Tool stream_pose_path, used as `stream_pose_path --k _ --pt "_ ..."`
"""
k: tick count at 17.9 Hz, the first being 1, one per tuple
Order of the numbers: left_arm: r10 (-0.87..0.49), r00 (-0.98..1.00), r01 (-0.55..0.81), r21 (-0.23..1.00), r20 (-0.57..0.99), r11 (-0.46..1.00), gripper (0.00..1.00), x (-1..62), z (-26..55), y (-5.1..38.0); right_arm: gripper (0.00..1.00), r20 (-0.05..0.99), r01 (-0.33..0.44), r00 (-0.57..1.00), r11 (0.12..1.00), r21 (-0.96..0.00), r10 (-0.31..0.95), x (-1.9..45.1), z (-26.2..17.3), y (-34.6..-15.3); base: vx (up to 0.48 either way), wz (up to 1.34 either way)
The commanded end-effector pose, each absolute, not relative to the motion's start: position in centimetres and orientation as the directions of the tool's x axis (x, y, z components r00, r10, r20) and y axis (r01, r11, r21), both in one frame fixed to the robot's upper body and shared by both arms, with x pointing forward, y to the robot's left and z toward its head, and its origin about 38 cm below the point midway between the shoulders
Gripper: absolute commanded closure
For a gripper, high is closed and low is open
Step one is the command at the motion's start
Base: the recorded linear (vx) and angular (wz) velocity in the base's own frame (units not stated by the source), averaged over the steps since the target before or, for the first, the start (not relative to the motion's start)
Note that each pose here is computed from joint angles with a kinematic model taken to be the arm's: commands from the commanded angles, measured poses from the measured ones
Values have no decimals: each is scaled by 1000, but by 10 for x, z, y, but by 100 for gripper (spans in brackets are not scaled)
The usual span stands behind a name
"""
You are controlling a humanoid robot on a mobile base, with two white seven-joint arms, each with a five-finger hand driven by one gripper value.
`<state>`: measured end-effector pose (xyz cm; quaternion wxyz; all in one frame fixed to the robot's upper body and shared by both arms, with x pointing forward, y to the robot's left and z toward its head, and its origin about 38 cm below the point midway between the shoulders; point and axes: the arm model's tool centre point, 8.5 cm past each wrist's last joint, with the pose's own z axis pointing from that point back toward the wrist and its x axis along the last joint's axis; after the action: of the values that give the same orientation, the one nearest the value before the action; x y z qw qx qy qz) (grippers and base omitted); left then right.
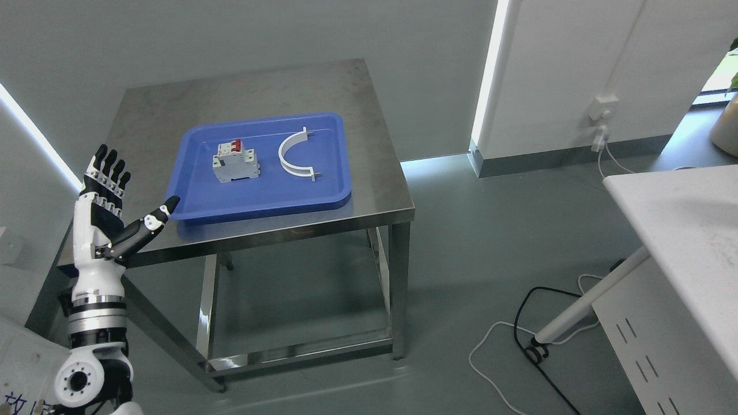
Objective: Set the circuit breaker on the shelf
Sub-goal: 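Reach the left hand toward the grey circuit breaker in the blue tray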
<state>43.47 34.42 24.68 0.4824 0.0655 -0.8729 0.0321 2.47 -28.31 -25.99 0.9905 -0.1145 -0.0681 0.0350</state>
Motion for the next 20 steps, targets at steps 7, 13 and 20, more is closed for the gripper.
stream_pose_path --k 7,13,20 --pt "-378 -445 -20 413 812 911 0 474 300 341 0 65 -83 993 965 -247 102 19 -259 -293 0 0" --pt "-642 -415 133 741 645 659 1 529 336 285 0 65 -83 993 965 -247 102 19 -259 -293 0 -5" --pt "-692 -158 216 709 704 672 6 570 289 255 0 65 -83 993 965 -247 102 19 -259 -293 0 0"
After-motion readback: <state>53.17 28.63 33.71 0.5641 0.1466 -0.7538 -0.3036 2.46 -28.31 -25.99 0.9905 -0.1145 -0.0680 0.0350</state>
